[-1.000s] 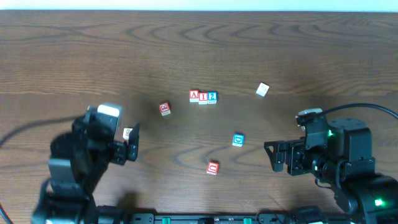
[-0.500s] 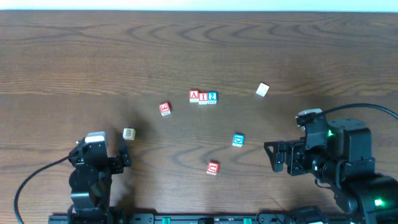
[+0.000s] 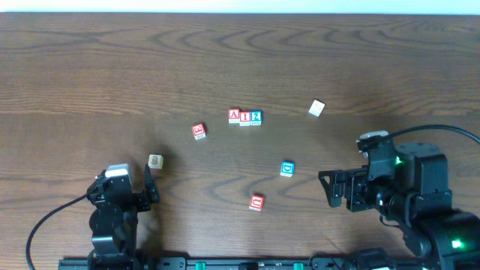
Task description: Spell out Ai2
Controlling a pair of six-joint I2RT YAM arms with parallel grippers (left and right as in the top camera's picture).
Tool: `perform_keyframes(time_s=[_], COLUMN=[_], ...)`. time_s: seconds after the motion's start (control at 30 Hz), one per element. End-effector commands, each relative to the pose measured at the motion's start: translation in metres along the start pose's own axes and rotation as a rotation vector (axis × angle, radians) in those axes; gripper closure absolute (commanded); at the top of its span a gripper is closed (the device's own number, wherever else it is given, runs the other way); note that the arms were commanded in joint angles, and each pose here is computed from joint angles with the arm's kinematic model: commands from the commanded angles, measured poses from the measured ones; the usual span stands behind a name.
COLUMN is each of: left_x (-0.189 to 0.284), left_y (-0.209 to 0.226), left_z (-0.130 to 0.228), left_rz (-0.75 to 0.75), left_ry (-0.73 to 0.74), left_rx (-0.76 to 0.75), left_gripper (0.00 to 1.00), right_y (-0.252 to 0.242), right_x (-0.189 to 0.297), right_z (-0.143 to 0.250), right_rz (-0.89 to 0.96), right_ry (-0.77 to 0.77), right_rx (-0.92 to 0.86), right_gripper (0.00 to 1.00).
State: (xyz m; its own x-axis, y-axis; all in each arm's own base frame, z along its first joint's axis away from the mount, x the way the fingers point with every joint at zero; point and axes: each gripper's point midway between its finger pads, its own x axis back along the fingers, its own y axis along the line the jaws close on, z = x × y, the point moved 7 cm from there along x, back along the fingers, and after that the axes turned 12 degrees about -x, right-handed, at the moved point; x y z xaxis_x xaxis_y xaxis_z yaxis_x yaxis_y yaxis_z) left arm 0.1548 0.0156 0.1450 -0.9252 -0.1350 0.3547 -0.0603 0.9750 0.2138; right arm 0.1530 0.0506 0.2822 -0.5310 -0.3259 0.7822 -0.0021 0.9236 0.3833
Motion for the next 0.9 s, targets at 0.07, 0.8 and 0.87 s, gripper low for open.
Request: perform_keyframes(time_s=[0.07, 0.8, 0.87], left_x=[-0.0028, -0.0027, -0.0027], left_y=[-0.0033, -0.0057, -0.0057], left_z=[0.0061, 0.0056, 0.0056], left_rz=[0.020, 0.036, 0.036], left_ry=[0.008, 0.005, 0.005], left_rx=[0.018, 0.012, 0.012], left_gripper=[0.05, 0.05, 0.04], right_y=[0.0002, 0.0002, 0.0001], right_x=[-0.0001, -0.0001, -0.0001], right_z=[0.0001, 0.0001, 0.0001], right_rz=[0.001, 0.001, 0.002], right_ry=[0.000, 0.000, 0.001], right_rx=[-0.012, -0.012, -0.012], right_gripper=[0.01, 0.01, 0.01])
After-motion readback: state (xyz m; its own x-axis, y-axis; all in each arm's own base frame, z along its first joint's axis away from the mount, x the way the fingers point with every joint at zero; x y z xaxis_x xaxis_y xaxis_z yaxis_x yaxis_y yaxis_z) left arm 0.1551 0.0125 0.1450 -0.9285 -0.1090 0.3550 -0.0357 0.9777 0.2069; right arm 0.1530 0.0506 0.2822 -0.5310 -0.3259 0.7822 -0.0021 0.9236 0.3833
